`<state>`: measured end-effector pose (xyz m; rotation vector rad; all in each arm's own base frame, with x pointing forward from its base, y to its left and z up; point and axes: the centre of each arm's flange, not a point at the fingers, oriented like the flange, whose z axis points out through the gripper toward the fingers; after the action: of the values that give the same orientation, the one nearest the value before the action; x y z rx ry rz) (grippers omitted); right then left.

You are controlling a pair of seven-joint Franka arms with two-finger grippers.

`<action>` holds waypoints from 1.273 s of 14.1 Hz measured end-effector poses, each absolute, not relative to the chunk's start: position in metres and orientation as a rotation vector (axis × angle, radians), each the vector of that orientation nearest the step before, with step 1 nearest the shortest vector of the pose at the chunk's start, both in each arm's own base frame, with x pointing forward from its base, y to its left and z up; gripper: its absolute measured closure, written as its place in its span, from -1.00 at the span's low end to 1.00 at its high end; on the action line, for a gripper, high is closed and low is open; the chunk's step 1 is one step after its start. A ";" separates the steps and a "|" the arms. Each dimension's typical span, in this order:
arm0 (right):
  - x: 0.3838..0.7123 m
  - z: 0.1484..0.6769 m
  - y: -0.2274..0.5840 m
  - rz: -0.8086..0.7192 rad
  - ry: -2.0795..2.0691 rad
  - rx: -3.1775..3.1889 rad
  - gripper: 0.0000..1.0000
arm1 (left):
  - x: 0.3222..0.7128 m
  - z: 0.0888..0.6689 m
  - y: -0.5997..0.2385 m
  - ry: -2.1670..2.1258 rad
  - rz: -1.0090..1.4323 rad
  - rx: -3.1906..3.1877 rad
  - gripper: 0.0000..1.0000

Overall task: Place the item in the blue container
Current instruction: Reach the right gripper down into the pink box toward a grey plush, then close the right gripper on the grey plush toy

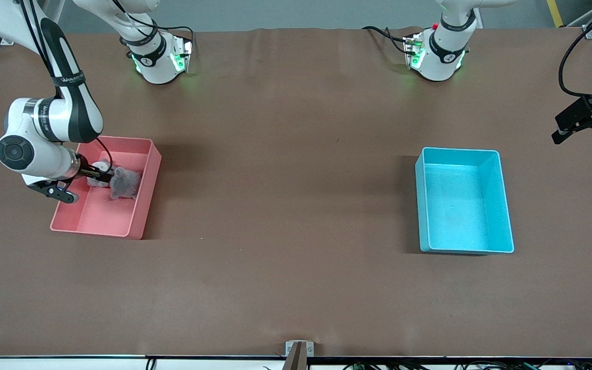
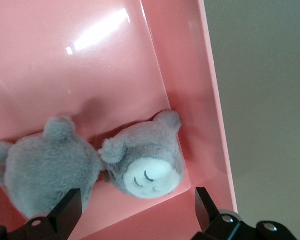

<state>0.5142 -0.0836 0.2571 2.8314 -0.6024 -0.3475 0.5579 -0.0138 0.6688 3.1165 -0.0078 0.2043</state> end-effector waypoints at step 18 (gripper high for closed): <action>0.514 0.203 -0.084 -0.338 -0.686 2.758 -1.00 | 0.558 0.669 -0.014 -0.008 0.204 3.117 -1.00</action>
<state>0.5139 -0.0844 0.2032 2.7584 -0.6863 -0.3380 0.5579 -0.0140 0.6689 3.1165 -0.0082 0.2043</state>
